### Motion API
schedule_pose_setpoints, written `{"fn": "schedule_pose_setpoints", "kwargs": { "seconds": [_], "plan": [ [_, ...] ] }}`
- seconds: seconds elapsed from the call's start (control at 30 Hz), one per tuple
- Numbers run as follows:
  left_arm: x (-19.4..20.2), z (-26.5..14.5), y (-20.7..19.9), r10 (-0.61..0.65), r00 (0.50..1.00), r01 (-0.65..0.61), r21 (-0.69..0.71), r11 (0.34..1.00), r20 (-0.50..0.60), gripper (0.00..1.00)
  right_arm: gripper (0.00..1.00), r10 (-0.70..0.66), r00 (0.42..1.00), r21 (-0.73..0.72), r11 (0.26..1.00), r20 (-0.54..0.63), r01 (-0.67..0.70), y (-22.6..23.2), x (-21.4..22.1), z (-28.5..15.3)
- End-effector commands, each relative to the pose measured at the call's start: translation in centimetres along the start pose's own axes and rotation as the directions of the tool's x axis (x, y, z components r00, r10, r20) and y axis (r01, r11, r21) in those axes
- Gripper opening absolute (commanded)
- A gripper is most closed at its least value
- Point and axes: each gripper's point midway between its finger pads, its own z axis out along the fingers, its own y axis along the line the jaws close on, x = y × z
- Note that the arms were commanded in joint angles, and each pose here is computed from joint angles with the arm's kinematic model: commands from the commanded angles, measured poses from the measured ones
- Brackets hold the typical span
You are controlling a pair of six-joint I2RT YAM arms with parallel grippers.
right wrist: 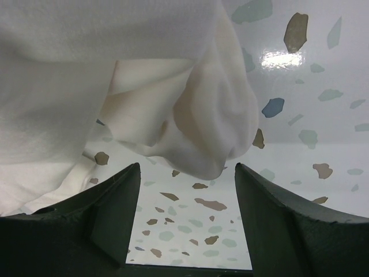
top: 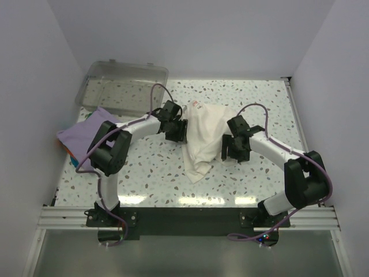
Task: Fold and stack the t-shirts
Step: Flatten the tshirt out
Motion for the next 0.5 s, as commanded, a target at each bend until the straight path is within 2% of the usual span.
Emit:
{"fn": "schedule_pose_setpoints", "kwargs": {
  "seconds": [0.0,0.27,0.47],
  "plan": [
    [-1.4,0.3,0.2,0.040,0.999,-0.040,-0.032,0.999,0.023,0.52,0.69,0.027,0.999,-0.001,1.000,0.045,-0.027,0.2,-1.3,-0.2],
    [0.0,1.8,0.9,0.053,0.998,-0.056,-0.067,0.996,-0.041,0.45,0.69,0.041,0.998,-0.002,0.999,0.047,-0.041,0.1,-1.5,0.1],
    [0.9,2.5,0.6,0.057,0.996,-0.061,-0.055,0.997,-0.070,0.26,0.68,0.045,0.998,-0.009,0.999,0.037,-0.044,0.2,-1.5,1.0]
  ]
}}
